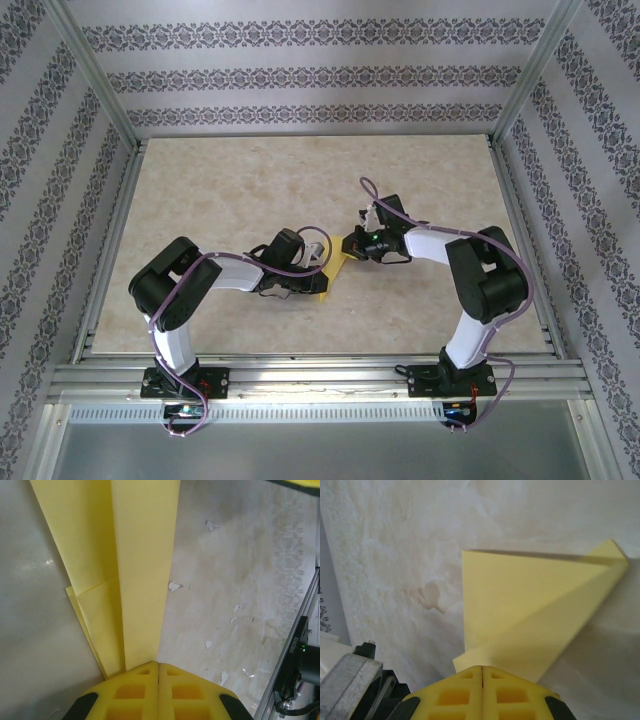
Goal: Fold a paper plane with a square sheet of paper (pick it up from the middle)
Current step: Fold the wing for the fifth time at the center of the table.
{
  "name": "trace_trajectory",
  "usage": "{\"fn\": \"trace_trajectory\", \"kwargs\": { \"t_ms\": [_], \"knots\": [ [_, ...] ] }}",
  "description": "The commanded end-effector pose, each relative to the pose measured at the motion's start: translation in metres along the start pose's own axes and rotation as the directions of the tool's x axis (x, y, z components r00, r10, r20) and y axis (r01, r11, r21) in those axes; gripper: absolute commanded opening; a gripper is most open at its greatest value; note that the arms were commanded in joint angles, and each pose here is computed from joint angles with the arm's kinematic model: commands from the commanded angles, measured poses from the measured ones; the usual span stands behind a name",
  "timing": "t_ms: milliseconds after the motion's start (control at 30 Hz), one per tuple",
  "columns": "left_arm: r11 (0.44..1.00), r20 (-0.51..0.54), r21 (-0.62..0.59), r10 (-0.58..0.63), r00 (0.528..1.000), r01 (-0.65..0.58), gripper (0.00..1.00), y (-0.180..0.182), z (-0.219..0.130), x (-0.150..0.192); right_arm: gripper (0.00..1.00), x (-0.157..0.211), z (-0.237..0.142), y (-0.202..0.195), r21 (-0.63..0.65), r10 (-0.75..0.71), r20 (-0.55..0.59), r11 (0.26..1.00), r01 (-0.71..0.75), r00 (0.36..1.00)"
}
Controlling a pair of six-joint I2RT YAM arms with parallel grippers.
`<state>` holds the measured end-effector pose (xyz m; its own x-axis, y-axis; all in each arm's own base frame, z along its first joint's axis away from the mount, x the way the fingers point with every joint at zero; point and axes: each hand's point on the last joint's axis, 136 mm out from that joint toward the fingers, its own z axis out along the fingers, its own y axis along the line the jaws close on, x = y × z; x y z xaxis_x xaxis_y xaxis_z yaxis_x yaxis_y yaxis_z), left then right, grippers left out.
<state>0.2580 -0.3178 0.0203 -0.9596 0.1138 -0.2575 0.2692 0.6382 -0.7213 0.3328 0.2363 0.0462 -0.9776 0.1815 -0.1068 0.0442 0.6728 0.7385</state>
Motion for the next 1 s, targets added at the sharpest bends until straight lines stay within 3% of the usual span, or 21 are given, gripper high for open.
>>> {"fn": "trace_trajectory", "kwargs": {
  "t_ms": [0,233,433,533,667,967],
  "knots": [
    [0.993,-0.129,-0.087,-0.093,0.987,0.082,0.0,0.028,0.002,0.039,0.0,-0.008,0.008,0.001,0.012,-0.017,0.009,1.0,0.017,1.0],
    [0.994,-0.121,-0.082,-0.086,0.989,0.076,0.0,0.023,-0.001,0.035,0.0,-0.006,0.023,-0.03,0.076,0.043,-0.014,0.996,-0.041,0.999],
    [0.998,-0.092,-0.039,-0.054,0.994,0.051,0.0,-0.003,-0.01,0.013,0.0,0.003,0.03,-0.05,0.115,0.08,-0.042,0.991,-0.074,0.996],
    [0.999,-0.063,-0.031,-0.028,0.998,0.026,0.1,-0.02,-0.021,-0.001,0.0,0.007,0.032,-0.053,0.119,0.088,-0.055,0.99,-0.081,0.995],
    [1.0,-0.004,0.024,0.005,1.0,-0.004,0.12,-0.048,-0.033,-0.023,0.0,0.008,0.034,-0.052,0.118,0.095,-0.053,0.989,-0.088,0.994],
    [0.999,0.029,0.034,-0.016,0.999,0.015,0.06,-0.053,-0.015,-0.054,0.0,0.004,0.029,-0.046,0.106,0.088,-0.037,0.991,-0.083,0.995]
  ]
}}
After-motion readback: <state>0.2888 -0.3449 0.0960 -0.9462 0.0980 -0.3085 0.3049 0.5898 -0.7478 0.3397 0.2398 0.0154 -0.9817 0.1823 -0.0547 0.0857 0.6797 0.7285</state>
